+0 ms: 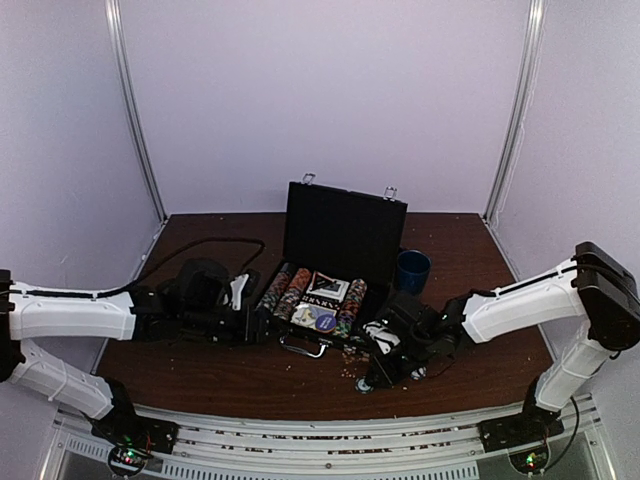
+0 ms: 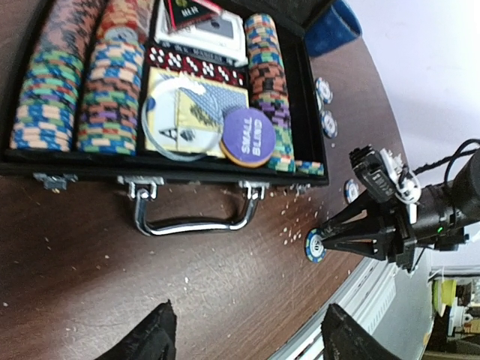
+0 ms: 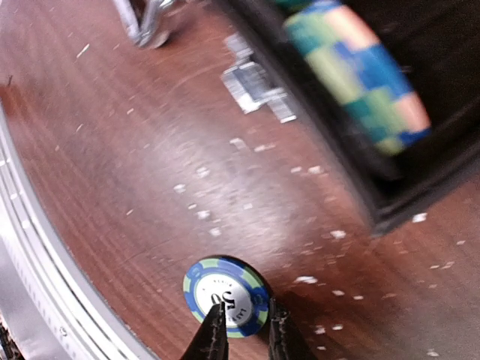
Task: Pack up texas hold em set
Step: Move the poker chip to the corner of the board.
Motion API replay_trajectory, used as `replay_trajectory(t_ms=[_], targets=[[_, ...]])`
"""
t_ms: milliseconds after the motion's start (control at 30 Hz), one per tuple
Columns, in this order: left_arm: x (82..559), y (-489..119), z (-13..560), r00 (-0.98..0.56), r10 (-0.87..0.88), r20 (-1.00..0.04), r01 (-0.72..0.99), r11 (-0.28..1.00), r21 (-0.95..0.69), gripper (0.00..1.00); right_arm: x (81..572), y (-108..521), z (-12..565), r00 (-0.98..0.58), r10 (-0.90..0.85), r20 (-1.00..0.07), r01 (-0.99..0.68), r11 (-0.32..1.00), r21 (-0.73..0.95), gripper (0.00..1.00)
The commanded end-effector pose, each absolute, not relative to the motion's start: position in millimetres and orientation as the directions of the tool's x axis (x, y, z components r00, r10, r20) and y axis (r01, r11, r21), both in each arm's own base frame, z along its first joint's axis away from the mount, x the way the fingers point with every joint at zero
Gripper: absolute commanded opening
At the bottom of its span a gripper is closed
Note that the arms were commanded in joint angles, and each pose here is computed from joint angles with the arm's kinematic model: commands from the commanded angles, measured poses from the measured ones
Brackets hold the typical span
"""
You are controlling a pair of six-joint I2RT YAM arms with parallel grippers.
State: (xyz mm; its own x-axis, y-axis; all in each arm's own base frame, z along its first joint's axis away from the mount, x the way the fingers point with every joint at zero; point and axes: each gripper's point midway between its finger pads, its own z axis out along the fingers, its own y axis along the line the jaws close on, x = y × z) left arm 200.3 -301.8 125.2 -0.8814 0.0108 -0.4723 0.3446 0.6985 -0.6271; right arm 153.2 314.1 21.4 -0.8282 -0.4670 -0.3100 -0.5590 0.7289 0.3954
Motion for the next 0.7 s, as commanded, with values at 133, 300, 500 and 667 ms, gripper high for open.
replay_trajectory(t_ms=[133,300,500,667], targets=[[181,-333,116,-0.869,0.111,-0.482,0.427,0.660,-0.618,0.69,119,306,-1,-0.828,-0.519,-0.214,-0.558,0.725,0.404,0.18],[165,-355,110,-0.854,0.177,-0.489,0.480,0.628,-0.612,0.63,118,308,-2,-0.832,-0.506,-0.226,-0.554,0.740,0.382,0.17],[156,-382,107,-0.840,0.220,-0.496,0.521,0.580,-0.626,0.63,140,304,15,-0.868,-0.402,-0.291,-0.489,0.794,0.361,0.23],[160,-402,102,-0.834,0.241,-0.497,0.538,0.556,-0.633,0.60,153,307,21,-0.885,-0.354,-0.302,-0.455,0.791,0.408,0.25]])
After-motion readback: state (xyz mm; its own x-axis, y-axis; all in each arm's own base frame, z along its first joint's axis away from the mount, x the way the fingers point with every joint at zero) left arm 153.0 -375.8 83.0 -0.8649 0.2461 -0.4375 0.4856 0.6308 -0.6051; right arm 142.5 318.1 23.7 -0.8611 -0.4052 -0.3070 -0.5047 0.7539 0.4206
